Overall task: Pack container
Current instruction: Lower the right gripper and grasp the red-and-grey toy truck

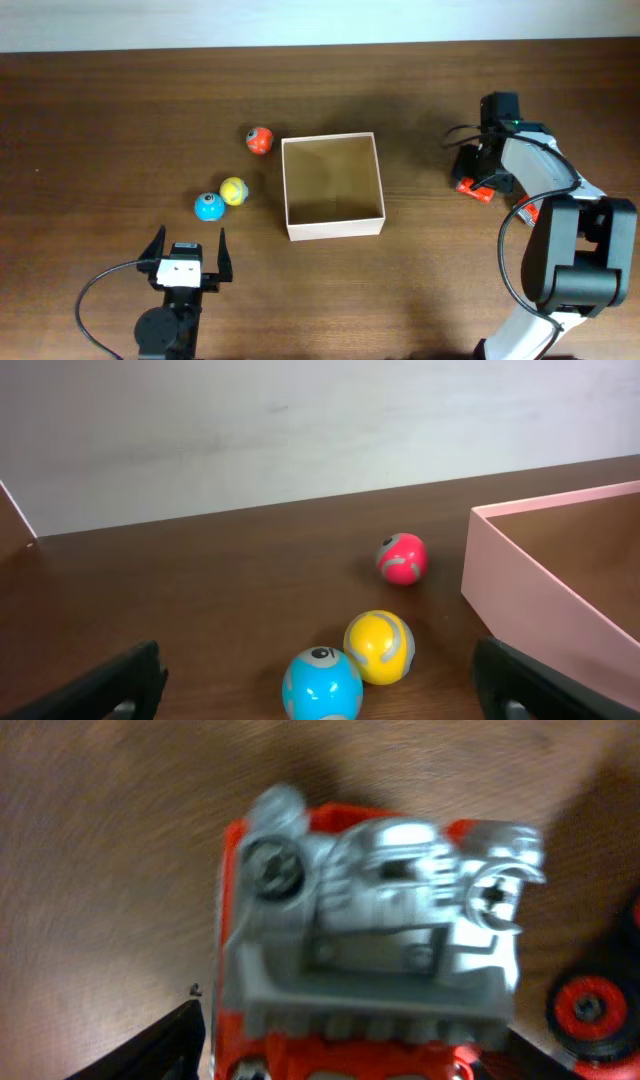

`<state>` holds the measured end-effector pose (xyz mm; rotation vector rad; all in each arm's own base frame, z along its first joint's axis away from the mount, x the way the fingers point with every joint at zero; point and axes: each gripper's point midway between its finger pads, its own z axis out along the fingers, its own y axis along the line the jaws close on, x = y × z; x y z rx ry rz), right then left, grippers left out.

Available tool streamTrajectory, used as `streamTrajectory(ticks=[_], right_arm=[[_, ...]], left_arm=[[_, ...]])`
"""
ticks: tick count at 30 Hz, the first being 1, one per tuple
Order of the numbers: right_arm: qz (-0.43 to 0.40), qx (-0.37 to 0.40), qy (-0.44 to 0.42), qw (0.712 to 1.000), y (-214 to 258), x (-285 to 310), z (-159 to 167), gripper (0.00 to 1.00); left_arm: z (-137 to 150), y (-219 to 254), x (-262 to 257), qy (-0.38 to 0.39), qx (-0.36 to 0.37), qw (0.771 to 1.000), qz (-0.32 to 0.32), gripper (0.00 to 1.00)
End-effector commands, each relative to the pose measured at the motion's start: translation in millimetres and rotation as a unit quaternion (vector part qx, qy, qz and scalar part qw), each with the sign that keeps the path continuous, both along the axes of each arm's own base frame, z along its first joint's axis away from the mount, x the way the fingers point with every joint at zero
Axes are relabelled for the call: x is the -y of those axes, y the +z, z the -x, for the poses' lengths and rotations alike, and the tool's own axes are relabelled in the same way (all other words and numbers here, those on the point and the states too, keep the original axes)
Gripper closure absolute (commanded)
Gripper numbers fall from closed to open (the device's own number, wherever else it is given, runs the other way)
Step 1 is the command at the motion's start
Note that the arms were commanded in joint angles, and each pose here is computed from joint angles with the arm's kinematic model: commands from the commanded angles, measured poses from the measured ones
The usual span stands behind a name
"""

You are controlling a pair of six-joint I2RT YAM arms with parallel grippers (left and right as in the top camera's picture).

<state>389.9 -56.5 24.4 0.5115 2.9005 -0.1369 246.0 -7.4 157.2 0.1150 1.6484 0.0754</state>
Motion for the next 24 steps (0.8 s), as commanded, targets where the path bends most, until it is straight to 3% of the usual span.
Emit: streamTrajectory(ticks=[1,6,15,24], right_arm=[[-0.034,-0.014,0.114,0.993,-6,-18,1,0.25],[-0.029,-0.021,0.143,0.989,-7,-18,3,0.24],[-0.037,-0.021,0.012,0.999,-26,-12,1,0.25],[-0.041,-0.048,-0.010,0.998,-53,-12,6,0.28]], left_arm=[[0,-1,0,-0.003,0.001,1.000,-0.007,0.01],[0,-1,0,-0.003,0.001,1.000,-0.007,0.01],[0,-1,0,-0.003,0.001,1.000,-0.007,0.01],[0,-1,0,-0.003,0.001,1.000,-0.007,0.01]])
